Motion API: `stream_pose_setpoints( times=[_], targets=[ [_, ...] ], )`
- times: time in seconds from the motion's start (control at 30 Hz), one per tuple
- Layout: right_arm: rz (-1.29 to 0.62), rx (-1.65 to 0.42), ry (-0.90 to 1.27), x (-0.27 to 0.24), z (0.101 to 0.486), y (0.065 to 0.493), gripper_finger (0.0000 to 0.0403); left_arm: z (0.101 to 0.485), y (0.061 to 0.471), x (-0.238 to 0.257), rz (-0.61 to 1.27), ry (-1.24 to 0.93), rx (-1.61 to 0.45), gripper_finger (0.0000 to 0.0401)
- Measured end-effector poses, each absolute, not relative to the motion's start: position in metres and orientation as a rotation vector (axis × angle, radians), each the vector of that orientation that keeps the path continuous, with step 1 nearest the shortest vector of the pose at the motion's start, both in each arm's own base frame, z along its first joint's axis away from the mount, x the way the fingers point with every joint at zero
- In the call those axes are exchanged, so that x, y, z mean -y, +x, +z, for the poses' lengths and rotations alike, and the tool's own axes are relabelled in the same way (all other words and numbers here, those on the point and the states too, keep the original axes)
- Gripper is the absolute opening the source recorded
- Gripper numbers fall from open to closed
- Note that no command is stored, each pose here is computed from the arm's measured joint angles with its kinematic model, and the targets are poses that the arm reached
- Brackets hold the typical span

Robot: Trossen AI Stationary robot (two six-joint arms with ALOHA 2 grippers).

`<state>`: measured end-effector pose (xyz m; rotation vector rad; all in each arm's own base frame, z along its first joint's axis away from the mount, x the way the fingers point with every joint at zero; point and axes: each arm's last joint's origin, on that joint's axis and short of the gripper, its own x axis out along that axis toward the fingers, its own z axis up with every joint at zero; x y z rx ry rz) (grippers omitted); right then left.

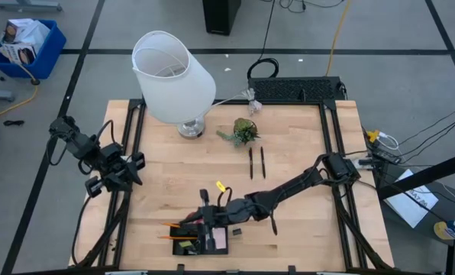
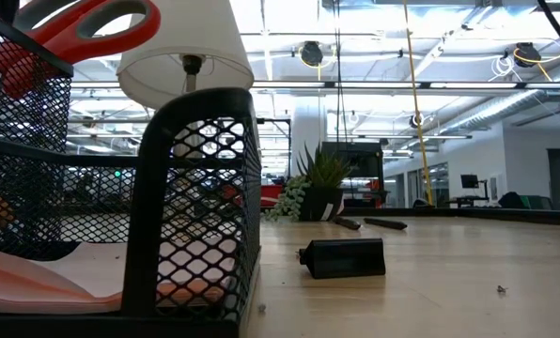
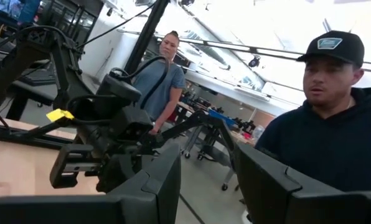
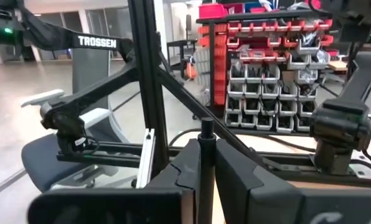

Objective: Pick and place office supplies into organizer
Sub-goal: Put the bottom black pen into the mesh desk organizer, then put the right black pen into the mesh desk organizer

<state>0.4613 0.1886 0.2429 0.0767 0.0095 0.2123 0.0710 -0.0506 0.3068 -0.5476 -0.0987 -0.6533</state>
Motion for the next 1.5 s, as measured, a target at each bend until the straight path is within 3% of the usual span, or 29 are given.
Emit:
stream_pose_setpoints(
  times=[0.57, 0.97, 1.1, 1.37, 1.5],
  targets=[
    [0.216, 0.040, 0.148, -0.182, 0.222, 0.452, 0.0054, 0.307, 0.071, 0.051, -0.656, -0.567, 0.090, 0.0152],
    [0.219, 0.095, 0.184, -0.183, 0.206, 0.458, 0.0145, 0.307, 0.071, 0.051, -0.656, -0.568, 0.089, 0.0152],
    [0.173, 0.145, 0.210, -0.182, 0.205, 0.459, 0.0157, 0.307, 0.071, 0.051, -0.656, -0.568, 0.089, 0.0152],
    [0.037, 0.328, 0.244, -0.168, 0.281, 0.439, 0.0138, 0.306, 0.071, 0.051, -0.654, -0.562, 0.085, 0.0152],
    [0.011, 0.422, 0.384, -0.157, 0.329, 0.418, 0.0129, 0.306, 0.071, 0.051, -0.654, -0.565, 0.085, 0.0152]
  ],
)
